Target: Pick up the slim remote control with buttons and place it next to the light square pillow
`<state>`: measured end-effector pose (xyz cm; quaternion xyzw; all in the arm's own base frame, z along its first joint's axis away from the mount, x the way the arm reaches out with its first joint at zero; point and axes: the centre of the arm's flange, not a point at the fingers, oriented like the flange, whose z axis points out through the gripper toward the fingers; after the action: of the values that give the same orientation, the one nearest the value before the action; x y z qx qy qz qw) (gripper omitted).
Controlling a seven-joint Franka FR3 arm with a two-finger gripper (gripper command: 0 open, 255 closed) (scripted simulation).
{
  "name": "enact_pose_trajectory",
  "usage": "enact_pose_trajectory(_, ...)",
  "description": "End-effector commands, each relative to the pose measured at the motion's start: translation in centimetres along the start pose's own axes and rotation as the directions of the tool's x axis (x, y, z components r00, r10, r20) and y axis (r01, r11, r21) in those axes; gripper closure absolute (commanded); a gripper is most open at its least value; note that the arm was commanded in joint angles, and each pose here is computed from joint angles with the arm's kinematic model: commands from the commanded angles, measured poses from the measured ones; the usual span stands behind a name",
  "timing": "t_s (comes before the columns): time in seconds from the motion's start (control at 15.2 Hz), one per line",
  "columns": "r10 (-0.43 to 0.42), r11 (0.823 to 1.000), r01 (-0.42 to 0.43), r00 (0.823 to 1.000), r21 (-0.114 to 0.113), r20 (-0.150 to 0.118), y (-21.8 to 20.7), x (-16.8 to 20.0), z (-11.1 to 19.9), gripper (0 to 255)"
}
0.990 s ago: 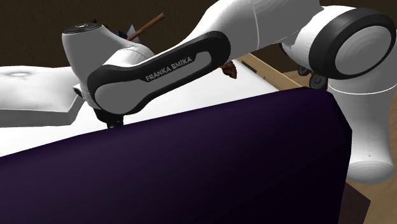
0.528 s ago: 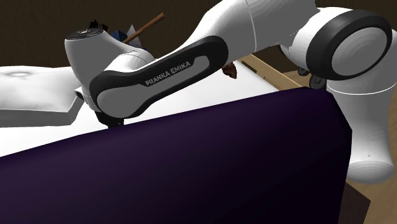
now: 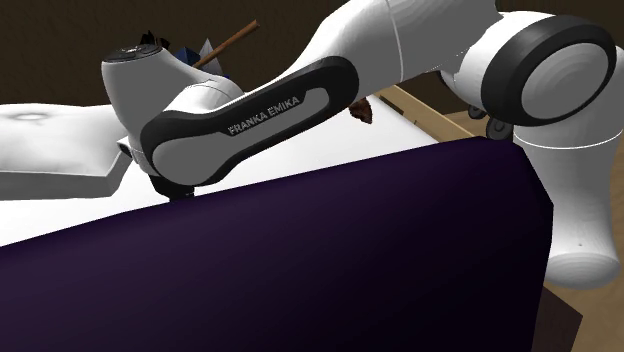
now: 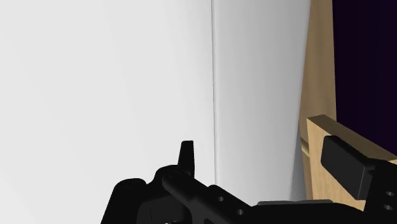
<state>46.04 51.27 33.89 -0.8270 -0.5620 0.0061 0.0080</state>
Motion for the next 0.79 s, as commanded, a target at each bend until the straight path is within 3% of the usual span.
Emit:
enact_pose_trajectory(0.0,0.000,1.000,0.000,1.000,0.000,0.000,0.0,0.0,-1.3,0)
enact_pose_trajectory(0.2,0.000,1.000,0.000,1.000,0.000,0.000,0.0,0.0,-5.0,0)
enact_pose_trajectory(0.73,0.000,1.000,0.000,1.000,0.000,0.000,0.0,0.0,-5.0,0)
